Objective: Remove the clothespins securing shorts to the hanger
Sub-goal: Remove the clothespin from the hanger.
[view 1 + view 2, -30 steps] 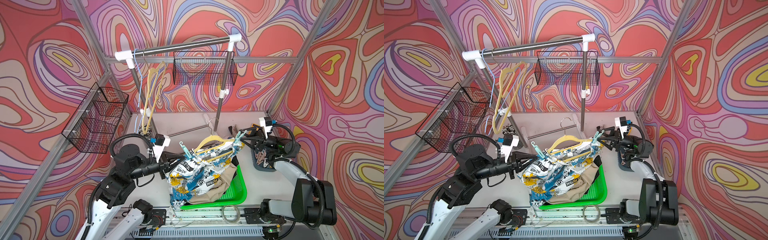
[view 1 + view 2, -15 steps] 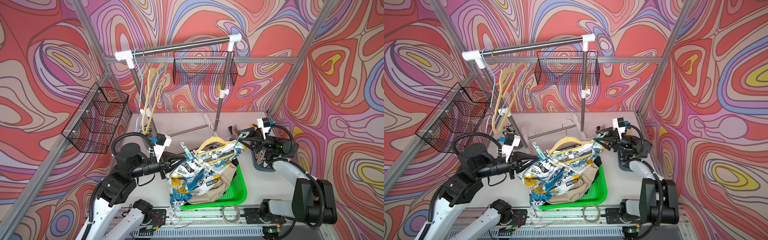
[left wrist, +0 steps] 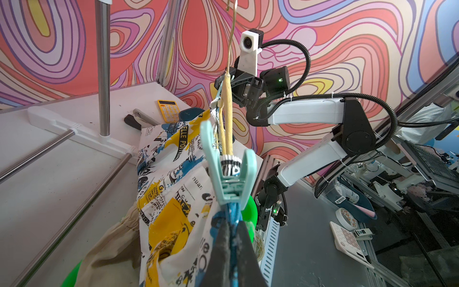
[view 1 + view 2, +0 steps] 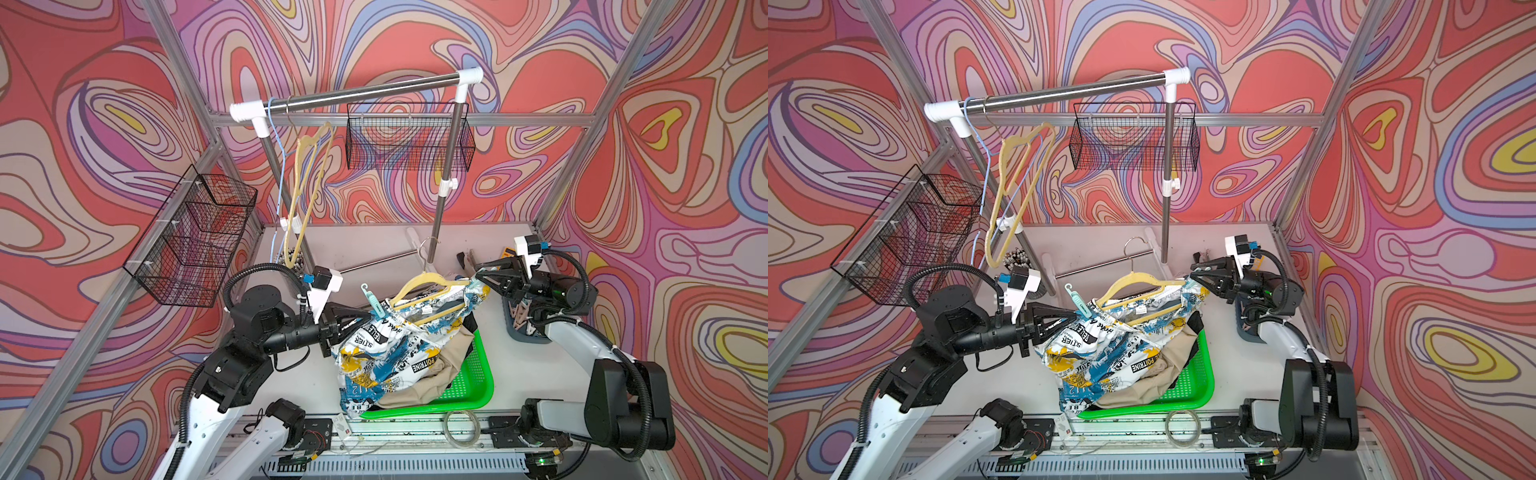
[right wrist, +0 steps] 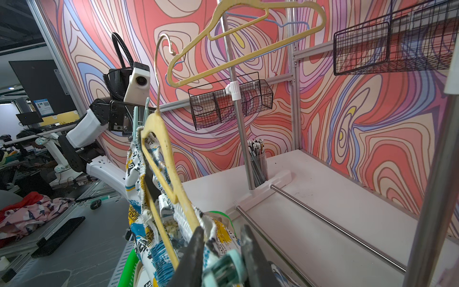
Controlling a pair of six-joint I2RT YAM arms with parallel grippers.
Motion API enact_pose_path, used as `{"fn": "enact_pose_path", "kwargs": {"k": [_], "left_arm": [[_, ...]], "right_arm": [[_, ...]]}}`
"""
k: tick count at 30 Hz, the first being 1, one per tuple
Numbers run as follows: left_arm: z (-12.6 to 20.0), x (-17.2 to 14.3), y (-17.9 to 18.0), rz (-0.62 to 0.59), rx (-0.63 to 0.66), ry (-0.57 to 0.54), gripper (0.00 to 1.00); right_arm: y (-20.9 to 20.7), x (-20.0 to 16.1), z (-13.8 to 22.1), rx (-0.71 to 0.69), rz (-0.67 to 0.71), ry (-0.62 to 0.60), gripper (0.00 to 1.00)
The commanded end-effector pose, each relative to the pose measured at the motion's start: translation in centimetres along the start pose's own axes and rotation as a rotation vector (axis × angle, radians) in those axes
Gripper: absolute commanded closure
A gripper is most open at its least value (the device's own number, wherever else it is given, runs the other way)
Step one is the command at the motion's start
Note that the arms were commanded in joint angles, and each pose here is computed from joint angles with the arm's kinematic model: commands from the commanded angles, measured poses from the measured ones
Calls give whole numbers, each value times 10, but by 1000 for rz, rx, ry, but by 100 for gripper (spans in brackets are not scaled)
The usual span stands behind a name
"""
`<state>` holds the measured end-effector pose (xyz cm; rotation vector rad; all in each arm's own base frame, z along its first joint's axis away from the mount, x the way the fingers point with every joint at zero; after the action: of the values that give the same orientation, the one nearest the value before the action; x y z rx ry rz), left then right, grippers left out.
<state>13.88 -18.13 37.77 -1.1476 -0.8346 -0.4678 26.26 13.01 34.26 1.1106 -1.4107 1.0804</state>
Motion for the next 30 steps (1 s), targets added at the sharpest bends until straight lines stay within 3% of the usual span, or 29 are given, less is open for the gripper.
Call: {"fn": "enact_pose_path", "kwargs": {"k": [1, 8, 20, 30], "left_arm": [[8, 12, -21, -66, -64, -42, 100], [12, 11, -25, -79, -73, -31, 100], [17, 22, -14, -28, -99, -48, 100], [15, 15, -10, -20, -119, 21, 100]], "right_arm": [[6, 10, -1, 7, 52, -10, 71], [-5, 3, -1, 2, 7, -8, 53], [8, 18, -2, 25, 67, 2, 48], [10, 32, -3, 21, 120, -11, 47]]}}
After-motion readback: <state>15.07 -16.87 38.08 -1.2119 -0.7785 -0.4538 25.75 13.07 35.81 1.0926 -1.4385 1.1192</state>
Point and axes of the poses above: each gripper's point midway between its finger pads, its own z axis back along the fingers, its own y axis along the line the jaws close on, x = y × z, the point moved 2 cm from there along z, back along the fingers, and after that the axes turned 12 degrees about z, right-handed, at the moved point
